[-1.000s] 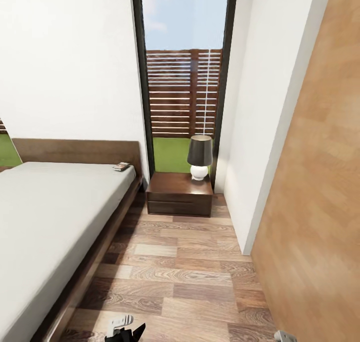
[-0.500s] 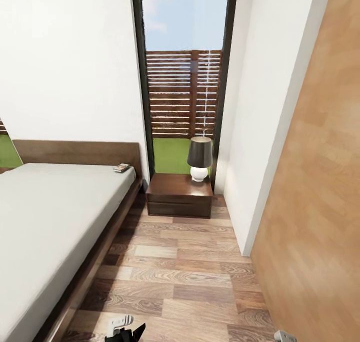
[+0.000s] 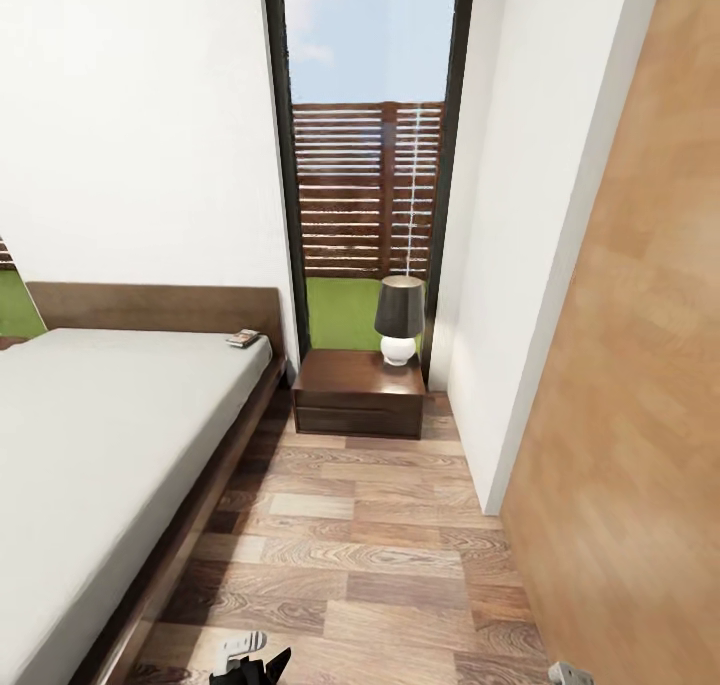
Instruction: In the bedroom, move the book from the bed onto either nightstand, and place the two sandals side by side next to the bed.
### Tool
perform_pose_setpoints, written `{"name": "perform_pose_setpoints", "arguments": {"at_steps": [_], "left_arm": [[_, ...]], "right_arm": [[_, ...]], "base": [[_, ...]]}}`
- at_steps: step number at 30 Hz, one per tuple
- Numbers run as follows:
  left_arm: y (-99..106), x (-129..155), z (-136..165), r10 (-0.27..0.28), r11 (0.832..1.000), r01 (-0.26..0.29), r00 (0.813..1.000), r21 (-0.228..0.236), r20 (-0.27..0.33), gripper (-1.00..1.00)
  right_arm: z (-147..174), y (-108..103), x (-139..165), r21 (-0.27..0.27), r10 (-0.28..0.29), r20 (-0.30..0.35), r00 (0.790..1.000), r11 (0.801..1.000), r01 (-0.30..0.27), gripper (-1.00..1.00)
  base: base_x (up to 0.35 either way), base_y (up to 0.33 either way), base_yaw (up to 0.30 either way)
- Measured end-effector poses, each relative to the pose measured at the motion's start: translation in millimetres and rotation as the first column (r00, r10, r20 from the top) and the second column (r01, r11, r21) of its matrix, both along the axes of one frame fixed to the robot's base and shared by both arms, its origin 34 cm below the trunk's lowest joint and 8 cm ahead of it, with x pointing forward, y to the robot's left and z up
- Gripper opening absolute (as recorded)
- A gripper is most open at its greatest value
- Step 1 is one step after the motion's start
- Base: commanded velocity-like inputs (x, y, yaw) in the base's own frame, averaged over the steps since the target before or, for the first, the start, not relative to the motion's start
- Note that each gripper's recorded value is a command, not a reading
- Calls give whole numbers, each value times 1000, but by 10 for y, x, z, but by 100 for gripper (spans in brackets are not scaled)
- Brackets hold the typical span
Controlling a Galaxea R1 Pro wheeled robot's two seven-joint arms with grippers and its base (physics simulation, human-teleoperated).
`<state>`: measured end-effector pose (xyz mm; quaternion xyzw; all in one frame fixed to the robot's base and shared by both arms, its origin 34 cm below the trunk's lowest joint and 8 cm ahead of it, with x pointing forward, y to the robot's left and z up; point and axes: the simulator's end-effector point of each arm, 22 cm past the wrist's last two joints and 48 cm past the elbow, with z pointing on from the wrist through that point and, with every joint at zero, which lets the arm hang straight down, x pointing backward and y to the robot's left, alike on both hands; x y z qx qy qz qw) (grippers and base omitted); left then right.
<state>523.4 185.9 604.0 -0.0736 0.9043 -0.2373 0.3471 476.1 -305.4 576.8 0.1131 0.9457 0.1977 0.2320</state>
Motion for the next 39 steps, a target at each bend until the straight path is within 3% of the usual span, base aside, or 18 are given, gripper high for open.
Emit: {"name": "perform_pose_setpoints", "arguments": {"at_steps": [18, 39], "left_arm": [[1, 43, 63, 0, 1000, 0, 1000, 0, 16, 100], [3, 45, 69, 1, 1000, -1, 1000, 0, 18, 100]], "right_arm": [[56, 1, 47, 1, 0, 16, 1000, 1000, 0, 100], [60, 0, 48, 0, -1, 17, 1000, 1000, 1, 100]], "base": [[7, 0, 0], [280, 0, 0]]}}
